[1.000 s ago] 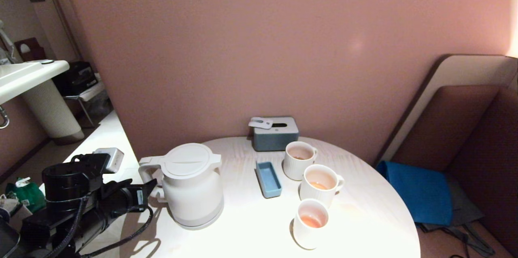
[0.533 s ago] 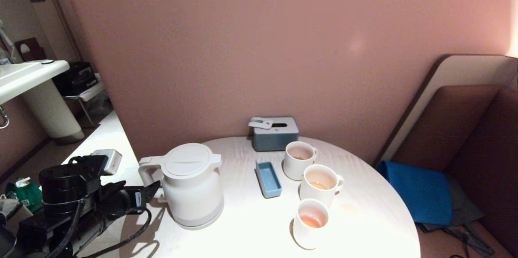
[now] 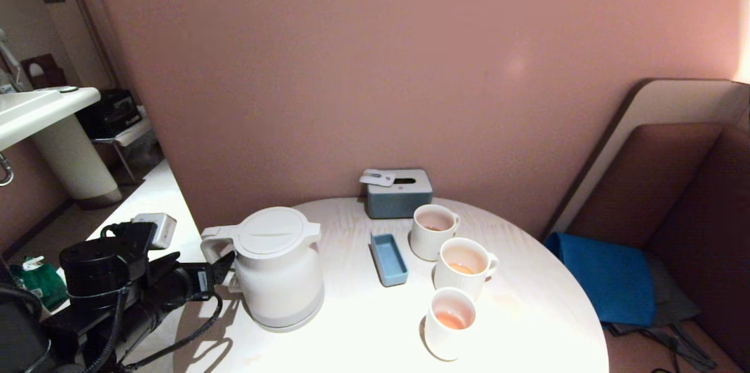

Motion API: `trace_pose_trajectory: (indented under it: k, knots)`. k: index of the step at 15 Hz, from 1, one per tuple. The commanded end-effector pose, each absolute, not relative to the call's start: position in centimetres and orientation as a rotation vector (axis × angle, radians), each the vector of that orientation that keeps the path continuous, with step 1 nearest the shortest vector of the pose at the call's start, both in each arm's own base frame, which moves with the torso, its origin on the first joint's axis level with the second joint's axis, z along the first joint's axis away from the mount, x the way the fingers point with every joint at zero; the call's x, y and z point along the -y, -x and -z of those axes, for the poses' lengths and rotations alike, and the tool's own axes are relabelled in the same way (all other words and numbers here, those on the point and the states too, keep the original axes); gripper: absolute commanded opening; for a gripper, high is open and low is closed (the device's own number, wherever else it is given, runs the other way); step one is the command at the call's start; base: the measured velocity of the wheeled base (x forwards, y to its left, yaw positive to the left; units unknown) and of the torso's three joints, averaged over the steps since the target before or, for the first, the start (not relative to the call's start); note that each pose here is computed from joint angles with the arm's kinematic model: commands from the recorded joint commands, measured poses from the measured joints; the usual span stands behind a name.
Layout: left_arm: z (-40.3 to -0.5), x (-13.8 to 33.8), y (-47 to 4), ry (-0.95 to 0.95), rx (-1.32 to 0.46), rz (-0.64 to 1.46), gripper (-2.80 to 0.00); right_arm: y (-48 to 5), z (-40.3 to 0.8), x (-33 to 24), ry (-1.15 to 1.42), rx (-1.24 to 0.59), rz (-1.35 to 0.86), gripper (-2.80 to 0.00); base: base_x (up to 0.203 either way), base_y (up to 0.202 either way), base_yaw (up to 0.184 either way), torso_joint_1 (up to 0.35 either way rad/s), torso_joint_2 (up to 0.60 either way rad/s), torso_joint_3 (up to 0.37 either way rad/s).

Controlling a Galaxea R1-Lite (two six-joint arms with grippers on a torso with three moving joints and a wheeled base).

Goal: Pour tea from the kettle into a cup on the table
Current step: Pick up the kettle

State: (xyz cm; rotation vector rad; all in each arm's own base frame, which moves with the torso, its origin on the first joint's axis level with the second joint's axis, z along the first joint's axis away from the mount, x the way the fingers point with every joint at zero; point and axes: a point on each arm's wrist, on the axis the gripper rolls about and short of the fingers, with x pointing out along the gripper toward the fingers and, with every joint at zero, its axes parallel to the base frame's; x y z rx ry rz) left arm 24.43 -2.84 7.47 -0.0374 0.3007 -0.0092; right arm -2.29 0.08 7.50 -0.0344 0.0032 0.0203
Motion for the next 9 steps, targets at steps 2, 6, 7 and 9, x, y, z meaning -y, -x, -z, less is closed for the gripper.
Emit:
trace_pose_trajectory:
  k: [2, 6, 7, 9]
  knots:
    - [-6.17, 2.81, -25.00, 0.025, -0.305, 0.006, 0.00, 2.28, -7.51, -0.09, 0.035, -0.004, -0.020, -2.80, 0.000, 0.000, 0.000, 0.000, 0.00, 0.000]
    - [-6.11, 2.82, -25.12, 0.039, -0.245, 0.009, 0.00, 2.28, -7.50, -0.09, 0.035, -0.004, -0.020, -2.80, 0.000, 0.000, 0.000, 0.000, 0.00, 0.000]
    - [-5.73, 2.82, -25.11, 0.035, -0.262, 0.008, 0.00, 2.28, -7.50, -0.08, 0.035, -0.004, -0.022, -2.80, 0.000, 0.000, 0.000, 0.000, 0.00, 0.000]
    - [-5.66, 2.83, -25.08, 0.036, -0.266, 0.011, 0.00, 2.28, -7.50, -0.08, 0.035, -0.004, -0.022, -2.80, 0.000, 0.000, 0.000, 0.000, 0.00, 0.000]
